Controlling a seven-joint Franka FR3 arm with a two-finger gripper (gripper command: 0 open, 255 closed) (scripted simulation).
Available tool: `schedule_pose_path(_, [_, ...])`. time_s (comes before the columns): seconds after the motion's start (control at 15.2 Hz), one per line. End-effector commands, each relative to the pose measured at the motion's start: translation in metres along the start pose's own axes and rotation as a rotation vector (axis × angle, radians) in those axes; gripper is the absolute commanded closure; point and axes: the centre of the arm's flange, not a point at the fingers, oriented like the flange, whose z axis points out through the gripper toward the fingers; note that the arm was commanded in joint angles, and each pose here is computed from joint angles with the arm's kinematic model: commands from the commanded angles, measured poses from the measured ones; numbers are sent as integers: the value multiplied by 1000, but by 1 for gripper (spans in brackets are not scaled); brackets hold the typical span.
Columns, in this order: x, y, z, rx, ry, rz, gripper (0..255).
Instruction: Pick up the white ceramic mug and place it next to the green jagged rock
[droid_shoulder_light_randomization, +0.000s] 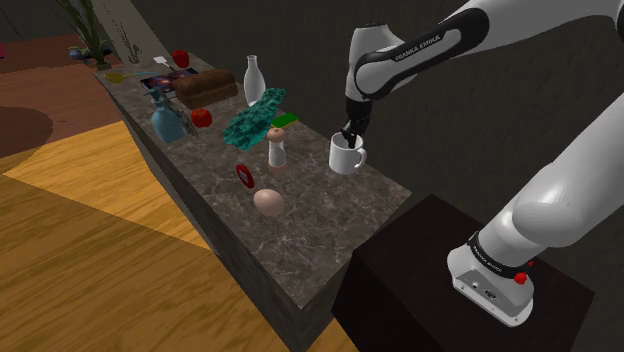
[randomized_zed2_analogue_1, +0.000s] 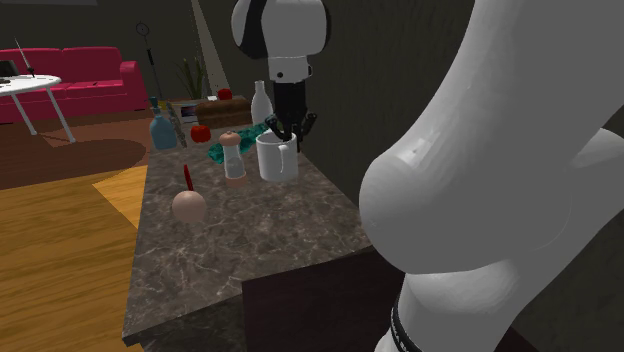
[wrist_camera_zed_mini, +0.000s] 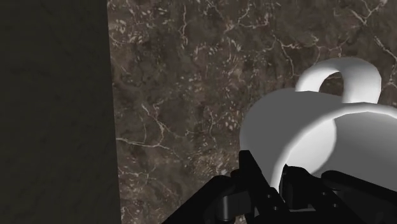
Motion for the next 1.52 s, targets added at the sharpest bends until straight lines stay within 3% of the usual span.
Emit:
schedule_pose_path(0.0, [-1, 0, -12, 0, 0, 0, 255])
schedule_pose_path(0.59, [-5, 0, -58, 0, 0, 0, 255])
schedule_pose_path(1.45, [150, 72, -71, 0, 0, 0, 255])
